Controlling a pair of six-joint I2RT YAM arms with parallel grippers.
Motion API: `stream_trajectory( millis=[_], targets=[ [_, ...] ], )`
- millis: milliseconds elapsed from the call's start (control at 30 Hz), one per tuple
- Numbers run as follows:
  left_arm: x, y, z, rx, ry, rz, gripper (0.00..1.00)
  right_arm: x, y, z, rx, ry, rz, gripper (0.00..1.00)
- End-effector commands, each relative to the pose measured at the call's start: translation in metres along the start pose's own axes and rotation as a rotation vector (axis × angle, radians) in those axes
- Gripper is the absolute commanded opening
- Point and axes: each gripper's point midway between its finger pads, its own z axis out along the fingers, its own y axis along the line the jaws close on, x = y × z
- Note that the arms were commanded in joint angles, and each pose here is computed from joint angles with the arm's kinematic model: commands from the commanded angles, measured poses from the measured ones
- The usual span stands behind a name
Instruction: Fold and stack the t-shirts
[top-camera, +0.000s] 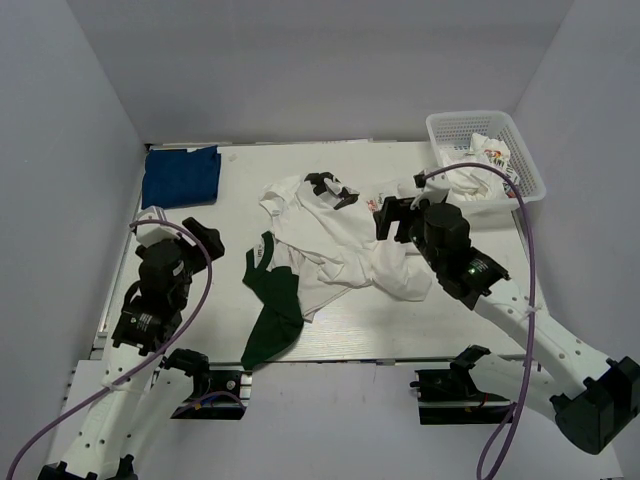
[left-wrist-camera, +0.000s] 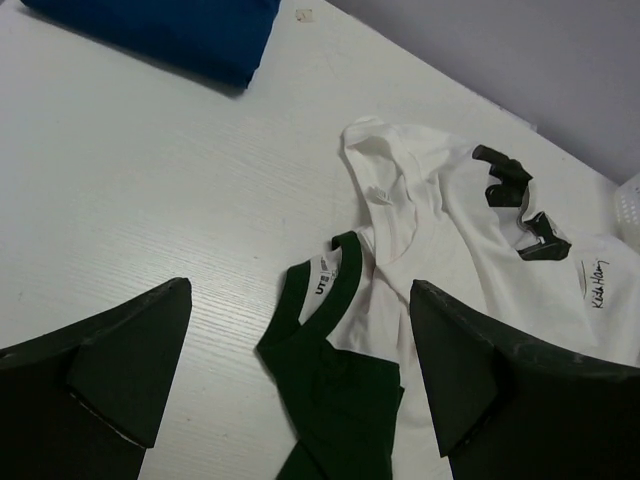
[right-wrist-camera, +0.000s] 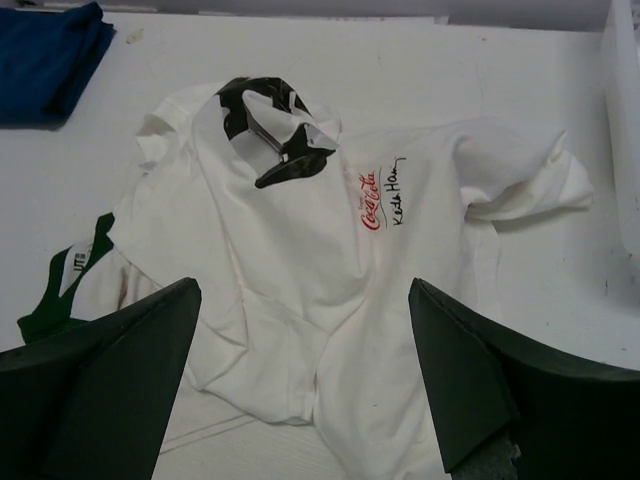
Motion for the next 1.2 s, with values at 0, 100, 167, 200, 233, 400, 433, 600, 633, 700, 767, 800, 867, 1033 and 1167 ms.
stream_trajectory(
  millis=[0,100,167,200,233,400,433,600,633,700,767,800,867,1033,1167],
  targets=[
    [-0.008,-0.011,-0.001,0.058,-0.04,-0.018,1.0,0.011,-0.007,0.005,0.039,0.013,-0.003,0.9],
    [-0.005,-0.009,0.0,0.054,-0.033,-0.014,1.0,0.028,-0.026,0.024,0.16,0.061,-0.046,0.9],
    [0.0,-0.01,0.003,0.058,-0.02,-0.011,1.0,0.032,-0.036,0.034,0.229,0.071,-0.064,0.9],
    [0.0,-0.01,0.003,0.058,-0.02,-0.011,1.0,0.045,-0.034,0.053,0.238,0.126,-0.093,0.9],
    [-0.002,-0.011,0.003,0.063,-0.027,-0.014,1.0,0.047,-0.032,0.06,0.217,0.143,-0.144,0.9],
    [0.007,-0.011,0.006,0.076,-0.013,-0.011,1.0,0.058,0.019,0.125,-0.012,0.178,-0.242,0.9],
    [0.01,-0.012,0.008,0.085,-0.007,-0.011,1.0,0.071,0.017,0.137,-0.001,0.211,-0.26,0.9],
    [0.012,-0.014,0.01,0.093,-0.003,-0.002,1.0,0.086,0.013,0.186,0.037,0.299,-0.268,0.9],
    [0.017,-0.01,0.014,0.075,0.008,0.005,1.0,0.117,0.016,0.197,0.006,0.369,-0.267,0.9],
    [0.017,-0.01,0.014,0.075,0.008,0.005,1.0,0.121,0.02,0.206,-0.01,0.402,-0.249,0.79],
    [0.019,-0.009,0.015,0.07,0.015,0.017,1.0,0.118,0.024,0.209,-0.039,0.413,-0.208,0.64],
    [0.019,-0.009,0.015,0.07,0.015,0.017,1.0,0.113,0.025,0.21,-0.055,0.406,-0.198,0.51],
    [0.018,-0.008,0.016,0.061,0.01,0.017,1.0,0.084,0.028,0.205,-0.076,0.357,-0.204,0.32],
    [0.018,-0.003,0.013,0.044,-0.002,-0.007,1.0,-0.049,0.013,0.163,0.035,0.084,-0.188,0.0],
    [0.019,0.0,0.013,0.037,-0.008,-0.007,1.0,-0.141,-0.031,0.125,0.219,-0.147,-0.21,0.0]
  ],
)
